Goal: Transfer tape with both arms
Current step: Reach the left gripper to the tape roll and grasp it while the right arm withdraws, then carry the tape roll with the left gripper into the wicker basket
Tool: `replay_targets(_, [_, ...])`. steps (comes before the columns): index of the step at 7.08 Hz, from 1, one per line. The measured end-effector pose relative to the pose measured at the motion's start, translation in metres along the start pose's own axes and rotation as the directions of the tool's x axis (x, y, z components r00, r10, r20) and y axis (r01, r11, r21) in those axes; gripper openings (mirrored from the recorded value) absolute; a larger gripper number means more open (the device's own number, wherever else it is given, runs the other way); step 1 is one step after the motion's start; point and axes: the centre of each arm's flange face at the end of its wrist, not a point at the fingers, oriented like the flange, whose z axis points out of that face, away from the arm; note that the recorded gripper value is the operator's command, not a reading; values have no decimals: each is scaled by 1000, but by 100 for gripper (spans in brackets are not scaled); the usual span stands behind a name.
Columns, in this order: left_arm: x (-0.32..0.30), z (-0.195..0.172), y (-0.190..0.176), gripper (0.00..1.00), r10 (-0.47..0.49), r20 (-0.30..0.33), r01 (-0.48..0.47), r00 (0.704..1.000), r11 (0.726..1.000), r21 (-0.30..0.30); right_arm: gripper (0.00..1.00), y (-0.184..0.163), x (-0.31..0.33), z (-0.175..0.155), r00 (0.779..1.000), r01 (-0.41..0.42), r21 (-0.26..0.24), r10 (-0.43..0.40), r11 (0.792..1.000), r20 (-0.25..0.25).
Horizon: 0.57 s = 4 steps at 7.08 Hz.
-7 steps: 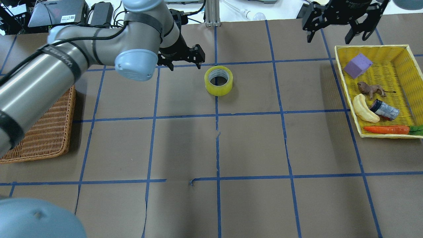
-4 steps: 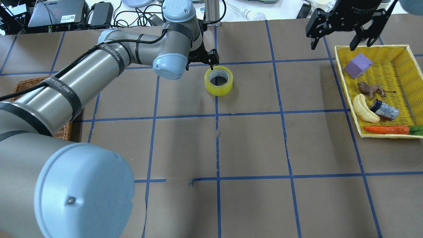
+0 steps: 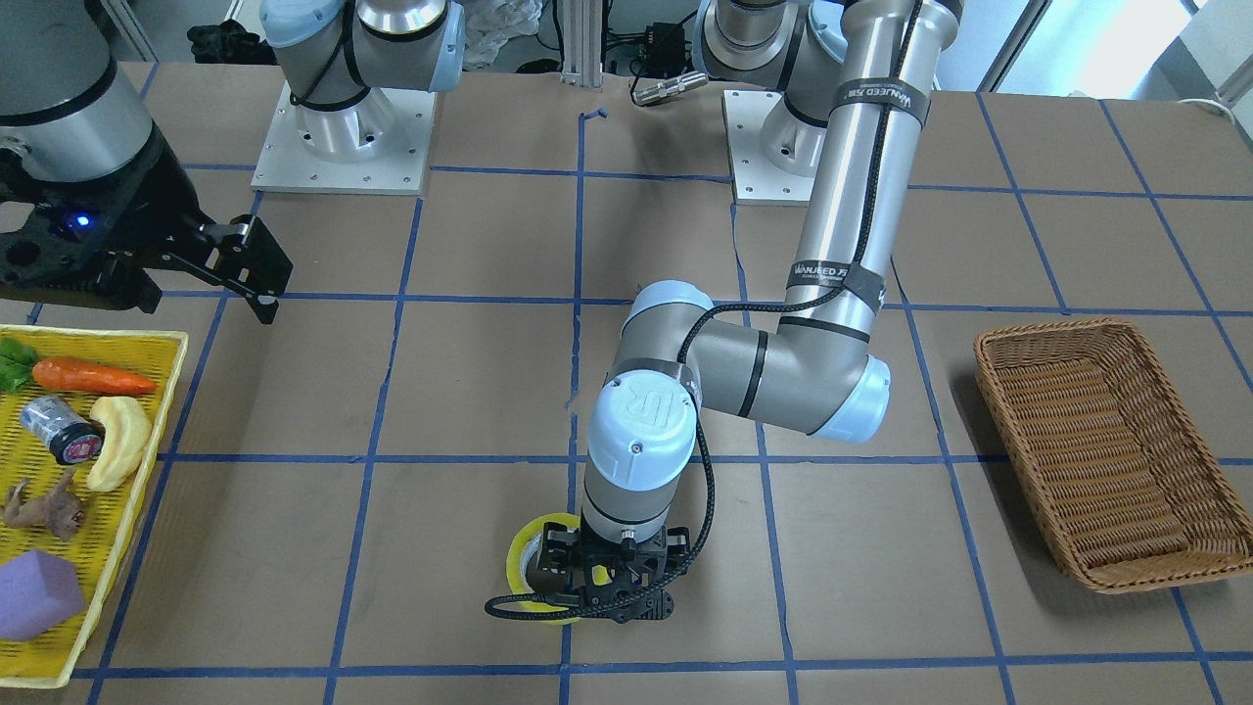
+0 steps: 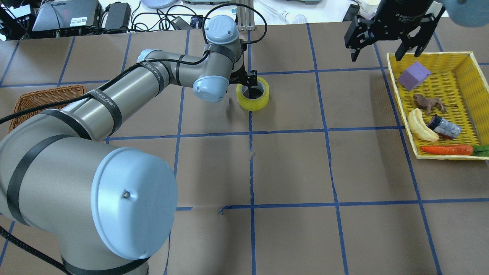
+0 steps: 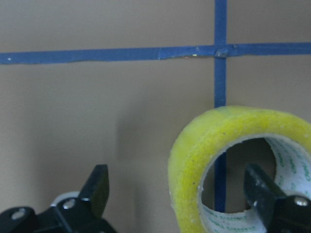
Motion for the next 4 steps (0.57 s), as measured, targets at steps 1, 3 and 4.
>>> replay_targets(1, [0,3,1,0,0,-4,0,1000,1000,0,100,0,0,0,1000,1,0,-1,1000,0])
replay_targets(3, [0,-12,-1,0,13,-40,-13,999,1000,11,100,0,-1,0,1000,1,1,-1,1000,1])
replay_targets(4, [-14,-25,-6,0,21,-60,-21,998,1000,6,100,0,-1,0,1000,0,1,0,1000,0])
